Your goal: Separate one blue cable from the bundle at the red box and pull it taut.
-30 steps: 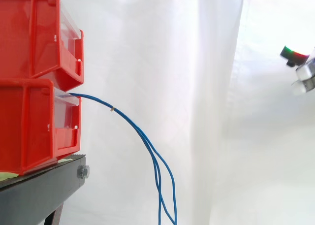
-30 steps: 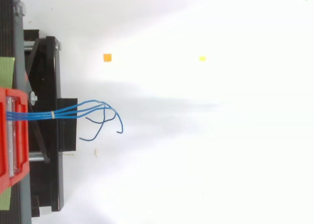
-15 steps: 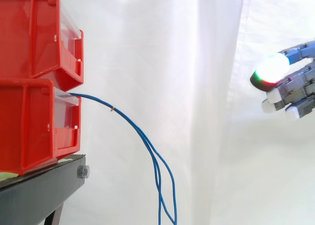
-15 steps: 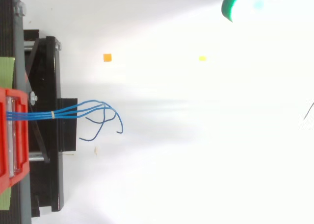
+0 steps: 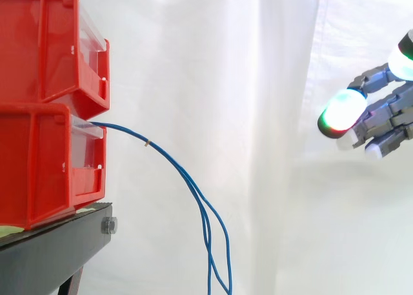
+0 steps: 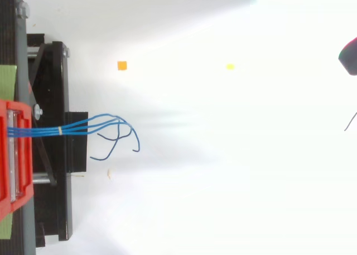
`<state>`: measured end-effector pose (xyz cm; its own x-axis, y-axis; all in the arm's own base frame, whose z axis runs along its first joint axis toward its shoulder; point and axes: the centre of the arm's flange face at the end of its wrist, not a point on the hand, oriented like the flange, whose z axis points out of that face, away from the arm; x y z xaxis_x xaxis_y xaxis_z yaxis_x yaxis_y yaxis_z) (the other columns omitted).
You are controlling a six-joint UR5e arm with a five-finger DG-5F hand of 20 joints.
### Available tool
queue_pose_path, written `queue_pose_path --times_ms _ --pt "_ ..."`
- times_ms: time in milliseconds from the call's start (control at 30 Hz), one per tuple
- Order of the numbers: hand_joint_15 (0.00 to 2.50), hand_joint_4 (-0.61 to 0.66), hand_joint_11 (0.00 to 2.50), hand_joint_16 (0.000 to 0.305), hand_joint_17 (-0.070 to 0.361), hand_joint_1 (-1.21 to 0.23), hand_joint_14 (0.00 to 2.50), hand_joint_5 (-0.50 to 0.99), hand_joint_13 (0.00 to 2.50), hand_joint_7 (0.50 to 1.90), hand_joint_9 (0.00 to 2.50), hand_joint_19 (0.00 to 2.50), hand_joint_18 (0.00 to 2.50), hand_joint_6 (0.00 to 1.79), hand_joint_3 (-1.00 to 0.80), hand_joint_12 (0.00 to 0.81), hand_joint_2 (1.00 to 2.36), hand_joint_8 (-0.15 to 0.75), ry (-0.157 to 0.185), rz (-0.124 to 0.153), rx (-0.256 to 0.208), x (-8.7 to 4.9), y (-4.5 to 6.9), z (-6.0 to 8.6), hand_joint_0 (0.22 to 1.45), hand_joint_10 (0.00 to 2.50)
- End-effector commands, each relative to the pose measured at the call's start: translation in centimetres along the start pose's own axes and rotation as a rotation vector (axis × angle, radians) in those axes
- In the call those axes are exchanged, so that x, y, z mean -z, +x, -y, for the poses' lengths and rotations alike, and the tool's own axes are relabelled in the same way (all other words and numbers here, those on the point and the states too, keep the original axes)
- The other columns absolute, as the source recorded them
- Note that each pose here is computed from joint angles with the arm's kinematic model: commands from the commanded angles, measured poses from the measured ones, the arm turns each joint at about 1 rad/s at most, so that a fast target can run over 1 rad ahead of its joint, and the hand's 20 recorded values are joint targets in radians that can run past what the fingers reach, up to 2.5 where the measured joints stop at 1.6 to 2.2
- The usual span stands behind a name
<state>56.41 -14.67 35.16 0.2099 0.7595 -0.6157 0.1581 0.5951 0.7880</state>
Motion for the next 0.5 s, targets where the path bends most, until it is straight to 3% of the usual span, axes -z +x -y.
queue_pose_path --times_ms 0,100,200,367,400,467 --pt "0.13 0.27 0.29 0.044 0.099 -0.59 0.00 -0.23 0.23 0.77 0.40 0.33 0.26 0.50 -0.47 0.328 1.00 0.316 0.000 -0.006 -0.012 -1.3 1.9 1.3 0.58 0.01" --pt "0.13 0.27 0.28 0.044 0.099 -0.59 0.00 -0.23 0.23 0.78 0.41 0.32 0.26 0.50 -0.47 0.328 1.00 0.315 -0.021 0.004 -0.029 -2.6 2.8 1.6 0.58 0.01" --pt "0.13 0.27 0.29 0.044 0.099 -0.59 0.00 -0.23 0.23 0.77 0.40 0.33 0.26 0.50 -0.47 0.328 1.00 0.315 -0.024 -0.003 -0.029 -3.5 3.5 1.8 0.58 0.01" --pt "0.13 0.27 0.29 0.044 0.100 -0.59 0.00 -0.23 0.23 0.78 0.41 0.34 0.26 0.50 -0.47 0.329 1.00 0.315 -0.035 -0.028 -0.044 -6.2 5.5 2.4 0.58 0.01" --pt "0.14 0.27 0.29 0.045 0.100 -0.59 0.00 -0.23 0.23 0.78 0.41 0.34 0.26 0.50 -0.47 0.329 1.00 0.315 -0.048 -0.038 -0.065 -7.2 6.0 2.5 0.58 0.01" --pt "0.14 0.27 0.29 0.045 0.101 -0.59 0.00 -0.23 0.23 0.78 0.41 0.35 0.26 0.50 -0.47 0.329 1.00 0.315 -0.052 -0.042 -0.076 -7.7 6.4 2.4 0.58 0.01"
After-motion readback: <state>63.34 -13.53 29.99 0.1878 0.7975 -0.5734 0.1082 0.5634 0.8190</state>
